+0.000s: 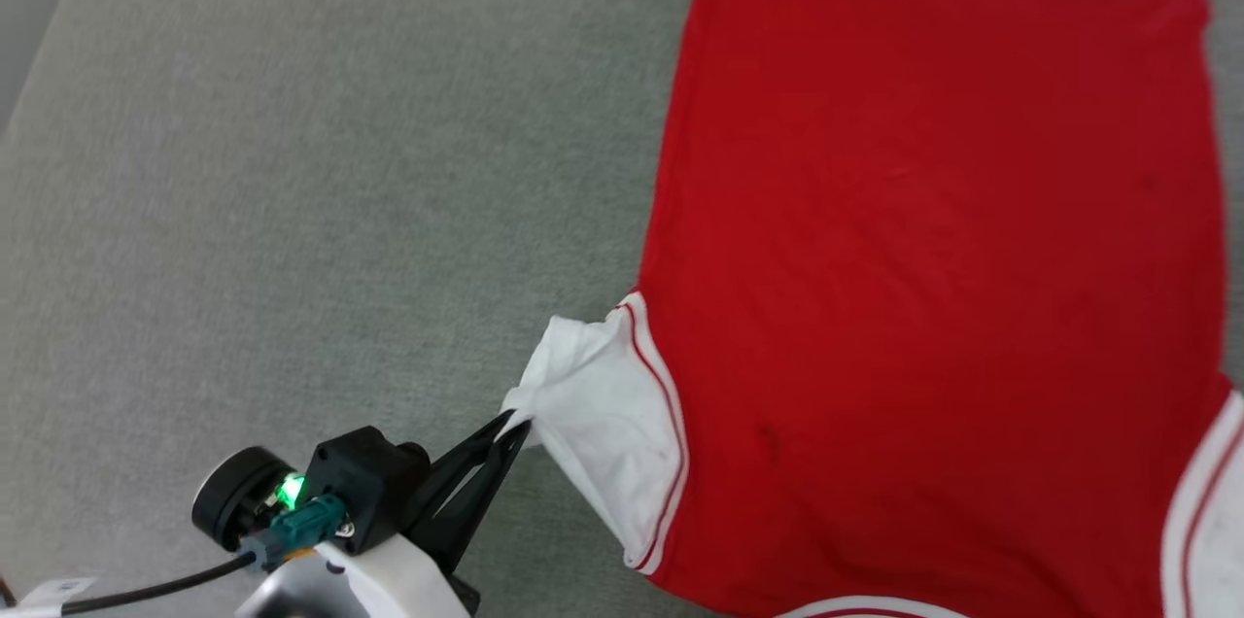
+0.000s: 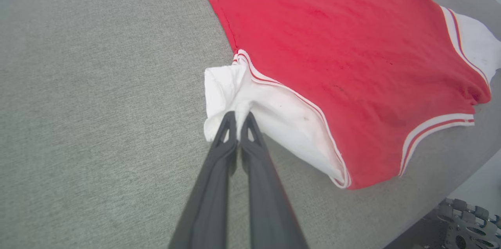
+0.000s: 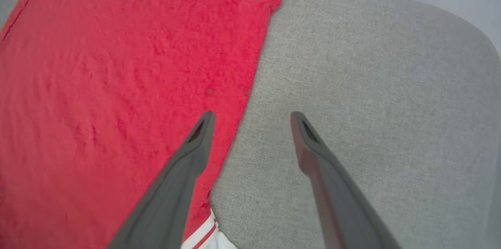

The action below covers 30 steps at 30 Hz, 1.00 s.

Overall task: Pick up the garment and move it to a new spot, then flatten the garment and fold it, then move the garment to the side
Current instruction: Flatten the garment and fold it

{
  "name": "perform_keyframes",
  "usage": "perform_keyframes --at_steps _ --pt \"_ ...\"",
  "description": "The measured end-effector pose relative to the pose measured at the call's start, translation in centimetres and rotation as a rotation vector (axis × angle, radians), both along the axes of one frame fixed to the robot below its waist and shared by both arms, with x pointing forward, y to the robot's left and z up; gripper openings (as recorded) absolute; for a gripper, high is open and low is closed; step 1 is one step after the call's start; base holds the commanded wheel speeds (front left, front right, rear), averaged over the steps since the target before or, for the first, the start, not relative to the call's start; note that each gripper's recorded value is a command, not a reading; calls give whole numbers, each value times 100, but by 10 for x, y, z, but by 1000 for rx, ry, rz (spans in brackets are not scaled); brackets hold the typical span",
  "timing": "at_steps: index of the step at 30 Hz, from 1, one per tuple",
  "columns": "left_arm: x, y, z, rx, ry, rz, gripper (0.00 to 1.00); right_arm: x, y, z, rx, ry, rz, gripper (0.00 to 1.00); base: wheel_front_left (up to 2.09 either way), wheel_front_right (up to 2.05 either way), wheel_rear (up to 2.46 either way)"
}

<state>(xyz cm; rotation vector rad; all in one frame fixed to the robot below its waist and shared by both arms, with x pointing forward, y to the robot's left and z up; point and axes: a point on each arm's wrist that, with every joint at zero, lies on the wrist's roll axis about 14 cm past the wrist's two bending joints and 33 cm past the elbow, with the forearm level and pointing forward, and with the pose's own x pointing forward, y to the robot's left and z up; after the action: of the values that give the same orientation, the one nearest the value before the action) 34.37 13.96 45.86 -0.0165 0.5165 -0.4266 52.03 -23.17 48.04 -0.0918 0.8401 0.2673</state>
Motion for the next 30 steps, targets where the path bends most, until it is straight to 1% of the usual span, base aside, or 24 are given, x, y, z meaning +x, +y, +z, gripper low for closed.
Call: perform_keyframes --at_steps 4,7,12,15,19,27,28,29,30 --pt "8 3 -1 10 3 13 0 44 2 -15 -38 88 -50 100 0 0 0" --pt "11 1 -3 9 13 18 0 73 10 -29 -38 140 -86 100 0 0 0" --pt "18 6 -7 25 23 40 0 109 27 -53 -44 195 -123 100 0 0 0" --pt "20 12 -13 54 39 49 0 122 33 -73 -62 228 -136 100 0 0 0" --pt "22 16 -17 68 53 59 0 137 38 -103 -81 269 -152 100 0 0 0" --pt "21 20 -30 69 91 92 0 154 45 -138 -87 300 -150 100 0 0 0" --pt "21 20 -31 71 95 95 0 154 46 -141 -86 305 -145 71 0 0 0" --pt "20 21 -32 73 99 97 0 154 47 -143 -86 311 -141 11 0 0 0" --pt "21 22 -33 73 100 100 0 154 47 -145 -85 315 -140 0 0 0 0"
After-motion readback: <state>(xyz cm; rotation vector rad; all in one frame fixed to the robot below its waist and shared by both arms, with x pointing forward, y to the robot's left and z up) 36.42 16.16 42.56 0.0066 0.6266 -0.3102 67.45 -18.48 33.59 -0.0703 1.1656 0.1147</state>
